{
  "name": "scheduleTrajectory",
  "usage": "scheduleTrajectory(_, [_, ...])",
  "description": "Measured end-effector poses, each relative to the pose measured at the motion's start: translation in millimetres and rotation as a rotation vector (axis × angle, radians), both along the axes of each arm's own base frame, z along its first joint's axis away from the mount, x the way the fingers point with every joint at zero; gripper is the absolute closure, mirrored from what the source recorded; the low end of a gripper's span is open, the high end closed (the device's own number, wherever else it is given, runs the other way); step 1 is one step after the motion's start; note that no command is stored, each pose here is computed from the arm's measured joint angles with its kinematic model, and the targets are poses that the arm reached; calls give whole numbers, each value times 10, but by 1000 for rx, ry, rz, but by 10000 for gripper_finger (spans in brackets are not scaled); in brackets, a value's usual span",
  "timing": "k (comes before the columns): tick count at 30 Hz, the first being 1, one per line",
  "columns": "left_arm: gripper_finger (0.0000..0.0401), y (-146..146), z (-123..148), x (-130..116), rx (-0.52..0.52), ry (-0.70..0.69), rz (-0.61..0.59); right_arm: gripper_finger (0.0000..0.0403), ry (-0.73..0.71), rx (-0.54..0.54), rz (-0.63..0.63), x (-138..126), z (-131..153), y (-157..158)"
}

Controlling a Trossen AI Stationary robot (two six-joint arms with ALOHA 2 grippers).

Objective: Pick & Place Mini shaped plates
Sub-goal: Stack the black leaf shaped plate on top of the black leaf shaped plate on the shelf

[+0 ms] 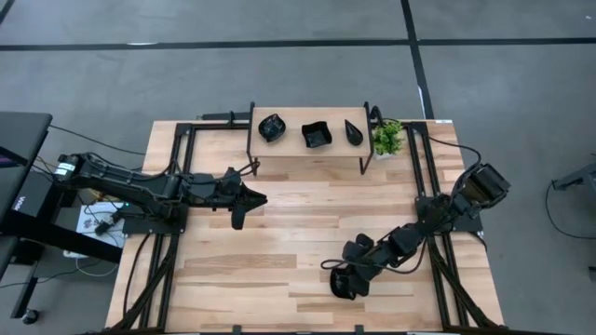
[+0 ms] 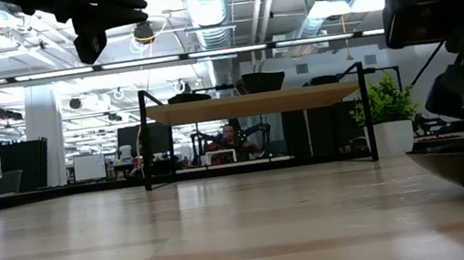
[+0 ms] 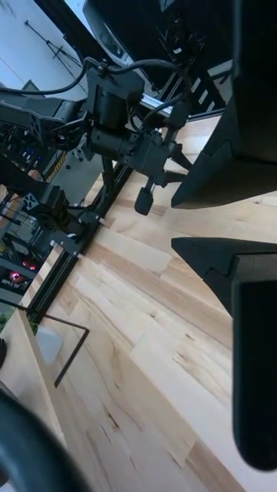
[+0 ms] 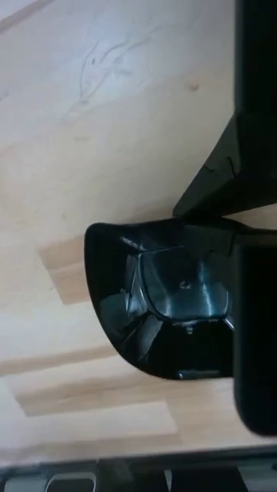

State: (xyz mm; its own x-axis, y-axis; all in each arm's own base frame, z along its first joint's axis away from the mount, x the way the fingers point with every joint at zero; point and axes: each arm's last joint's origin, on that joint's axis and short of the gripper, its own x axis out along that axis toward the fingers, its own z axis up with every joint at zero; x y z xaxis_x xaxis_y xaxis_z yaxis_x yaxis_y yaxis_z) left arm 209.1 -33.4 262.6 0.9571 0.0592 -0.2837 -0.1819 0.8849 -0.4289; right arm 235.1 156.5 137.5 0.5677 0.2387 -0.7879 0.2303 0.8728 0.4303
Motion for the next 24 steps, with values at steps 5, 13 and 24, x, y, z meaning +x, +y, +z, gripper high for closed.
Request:
scheduleTrajectory(5, [329, 0, 1, 0, 0, 0, 0, 400, -15, 18, 4, 13, 16, 11])
scheduleTrajectory(13, [329, -1, 8, 2, -6, -7, 0, 401, -48, 25, -16, 152, 89, -88])
scheduleTrajectory(24, [329, -1, 9, 3, -117, -14, 28, 402, -227, -103, -37, 711, 477, -688])
